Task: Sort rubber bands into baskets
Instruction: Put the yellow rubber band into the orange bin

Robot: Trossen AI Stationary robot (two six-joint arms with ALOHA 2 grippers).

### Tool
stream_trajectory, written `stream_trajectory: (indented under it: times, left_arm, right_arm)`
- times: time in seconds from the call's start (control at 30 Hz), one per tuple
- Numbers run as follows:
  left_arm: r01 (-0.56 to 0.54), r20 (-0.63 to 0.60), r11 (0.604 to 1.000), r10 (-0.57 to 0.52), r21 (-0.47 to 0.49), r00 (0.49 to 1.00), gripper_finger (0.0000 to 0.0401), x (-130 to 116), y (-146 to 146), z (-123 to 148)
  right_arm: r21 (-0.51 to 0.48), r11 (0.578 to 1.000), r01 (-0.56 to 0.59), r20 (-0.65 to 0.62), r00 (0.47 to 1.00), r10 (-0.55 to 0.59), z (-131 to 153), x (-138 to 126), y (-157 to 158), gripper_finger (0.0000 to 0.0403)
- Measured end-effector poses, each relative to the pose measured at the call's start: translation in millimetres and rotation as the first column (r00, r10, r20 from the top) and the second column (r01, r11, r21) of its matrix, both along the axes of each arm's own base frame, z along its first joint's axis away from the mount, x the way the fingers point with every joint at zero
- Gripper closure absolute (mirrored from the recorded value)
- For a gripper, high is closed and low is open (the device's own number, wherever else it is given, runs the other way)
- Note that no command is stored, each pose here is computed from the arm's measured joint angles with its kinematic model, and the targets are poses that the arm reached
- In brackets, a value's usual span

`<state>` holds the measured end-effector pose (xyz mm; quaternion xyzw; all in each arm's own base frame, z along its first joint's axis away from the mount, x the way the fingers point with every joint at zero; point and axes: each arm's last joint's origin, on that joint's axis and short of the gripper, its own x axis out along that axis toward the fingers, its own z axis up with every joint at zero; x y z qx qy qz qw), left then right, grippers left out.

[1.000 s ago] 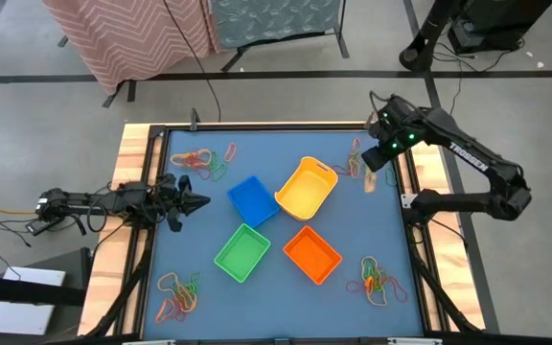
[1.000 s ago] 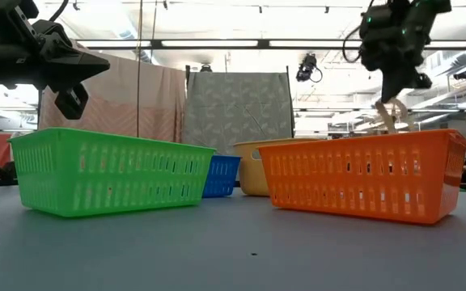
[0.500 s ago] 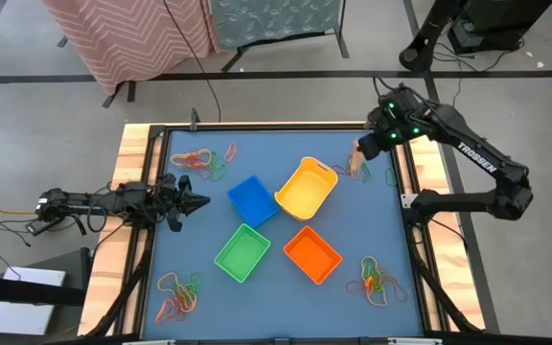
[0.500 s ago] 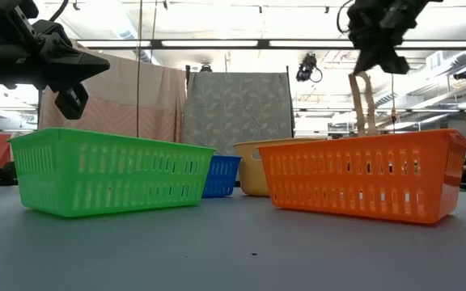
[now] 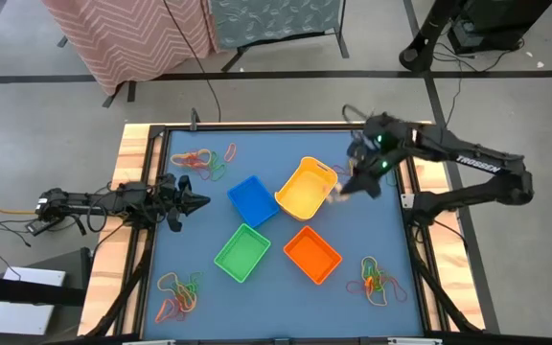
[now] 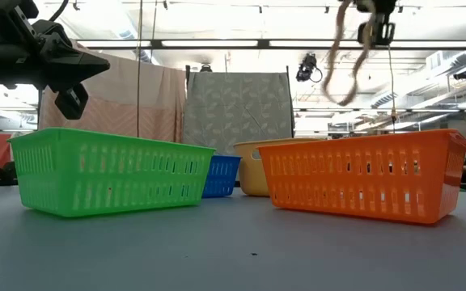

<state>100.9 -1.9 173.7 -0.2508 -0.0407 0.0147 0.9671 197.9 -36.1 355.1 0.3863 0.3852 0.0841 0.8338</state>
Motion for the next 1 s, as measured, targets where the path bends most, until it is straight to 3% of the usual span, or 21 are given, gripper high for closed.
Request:
stream_trajectory:
  times: [0.17, 0.5, 0.77, 1.0]
  left_arm:
    - [0.0, 0.0, 1.0, 0.0, 0.0, 1.0, 0.0385, 0.0, 0.0, 0.0]
    - [0.0, 0.0, 1.0, 0.0, 0.0, 1.0, 0.0385, 0.0, 0.0, 0.0]
    - [0.0, 0.0, 1.0, 0.0, 0.0, 1.0, 0.0385, 0.0, 0.0, 0.0]
    - [0.0, 0.001, 1.0, 0.0, 0.0, 1.0, 0.0385, 0.0, 0.0, 0.2]
  right_arm:
    - [0.039, 0.991, -0.125, -0.009, 0.992, 0.125, -2.5, 16.9, 36.0, 0.0398]
    - [0.076, 0.975, -0.211, -0.006, 0.977, 0.212, -25.2, 68.2, 77.7, 0.0397]
    - [0.08, 0.969, -0.235, -0.156, 0.957, 0.245, -55.8, 85.2, 85.7, 0.0398]
    - [0.036, 0.978, -0.208, -0.163, 0.964, 0.211, -56.9, 85.5, 84.4, 0.0398]
